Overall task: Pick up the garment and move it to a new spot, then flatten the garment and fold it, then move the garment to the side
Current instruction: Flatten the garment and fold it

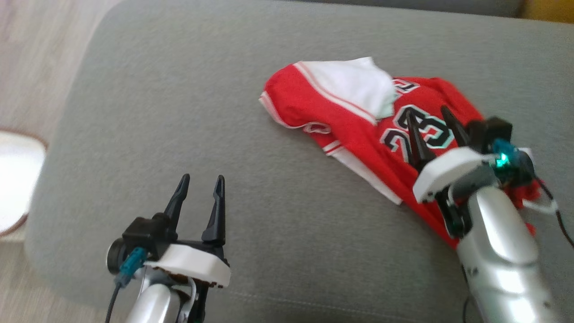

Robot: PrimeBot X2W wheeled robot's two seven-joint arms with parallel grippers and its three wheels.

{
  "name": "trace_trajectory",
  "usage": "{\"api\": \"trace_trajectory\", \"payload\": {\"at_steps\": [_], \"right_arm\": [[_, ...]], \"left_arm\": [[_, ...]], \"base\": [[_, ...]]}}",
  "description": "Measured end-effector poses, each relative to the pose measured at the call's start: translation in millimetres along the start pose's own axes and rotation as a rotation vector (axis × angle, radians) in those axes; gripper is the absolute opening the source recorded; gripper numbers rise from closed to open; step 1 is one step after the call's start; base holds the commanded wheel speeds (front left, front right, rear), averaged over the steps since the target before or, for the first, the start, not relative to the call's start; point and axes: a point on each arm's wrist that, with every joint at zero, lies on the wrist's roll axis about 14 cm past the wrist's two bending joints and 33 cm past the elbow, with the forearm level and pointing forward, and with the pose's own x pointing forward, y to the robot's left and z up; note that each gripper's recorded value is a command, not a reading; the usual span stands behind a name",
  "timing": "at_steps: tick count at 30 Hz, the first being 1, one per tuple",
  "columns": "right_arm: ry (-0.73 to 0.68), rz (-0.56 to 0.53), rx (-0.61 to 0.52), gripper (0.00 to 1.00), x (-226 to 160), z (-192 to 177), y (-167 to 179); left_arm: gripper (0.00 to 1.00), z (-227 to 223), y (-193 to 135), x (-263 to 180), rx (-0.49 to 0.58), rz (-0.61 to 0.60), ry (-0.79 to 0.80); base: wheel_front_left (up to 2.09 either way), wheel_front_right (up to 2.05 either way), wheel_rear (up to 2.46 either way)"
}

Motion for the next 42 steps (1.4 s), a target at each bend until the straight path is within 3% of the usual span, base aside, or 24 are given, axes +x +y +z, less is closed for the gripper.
{"api": "trace_trajectory", "payload": {"at_steps": [12, 13, 14, 15, 20, 27, 33, 38, 42], "right_arm": [[0.176, 0.068, 0.025, 1.0, 64, -41, 24], [0.181, 0.072, 0.027, 0.95, 66, -43, 26], [0.183, 0.077, 0.027, 0.78, 68, -44, 28], [0.188, 0.083, 0.025, 0.49, 70, -46, 30], [0.135, 0.11, -0.005, 0.0, 75, -35, 36], [-0.009, 0.219, -0.069, 0.0, 73, 2, 66], [-0.136, 0.462, -0.155, 0.0, 47, 36, 142], [-0.049, 0.687, -0.19, 0.0, -4, -1, 209], [0.057, 0.806, -0.217, 0.0, -41, -40, 238]], "left_arm": [[1.0, -9, 34, -9, 0.016, 0.115, 0.036], [1.0, -9, 35, -9, 0.017, 0.12, 0.037], [1.0, -10, 36, -10, 0.017, 0.124, 0.04], [1.0, -11, 37, -10, 0.017, 0.127, 0.042], [1.0, -12, 37, -9, 0.016, 0.126, 0.044], [1.0, -8, 30, -6, 0.011, 0.103, 0.032], [1.0, 0, 27, -6, 0.02, 0.091, 0.004], [1.0, 14, 29, -7, 0.022, 0.101, -0.039], [1.0, 20, 38, -8, 0.029, 0.126, -0.057]], "base": [[0.0, 0.0, 0.0], [0.0, 0.0, 0.0], [0.0, 0.0, 0.0], [0.0, 0.0, 0.0], [0.0, 0.0, 0.0], [0.0, 0.0, 0.0], [0.0, 0.0, 0.0], [0.0, 0.0, 0.0], [0.0, 0.0, 0.0]]}}
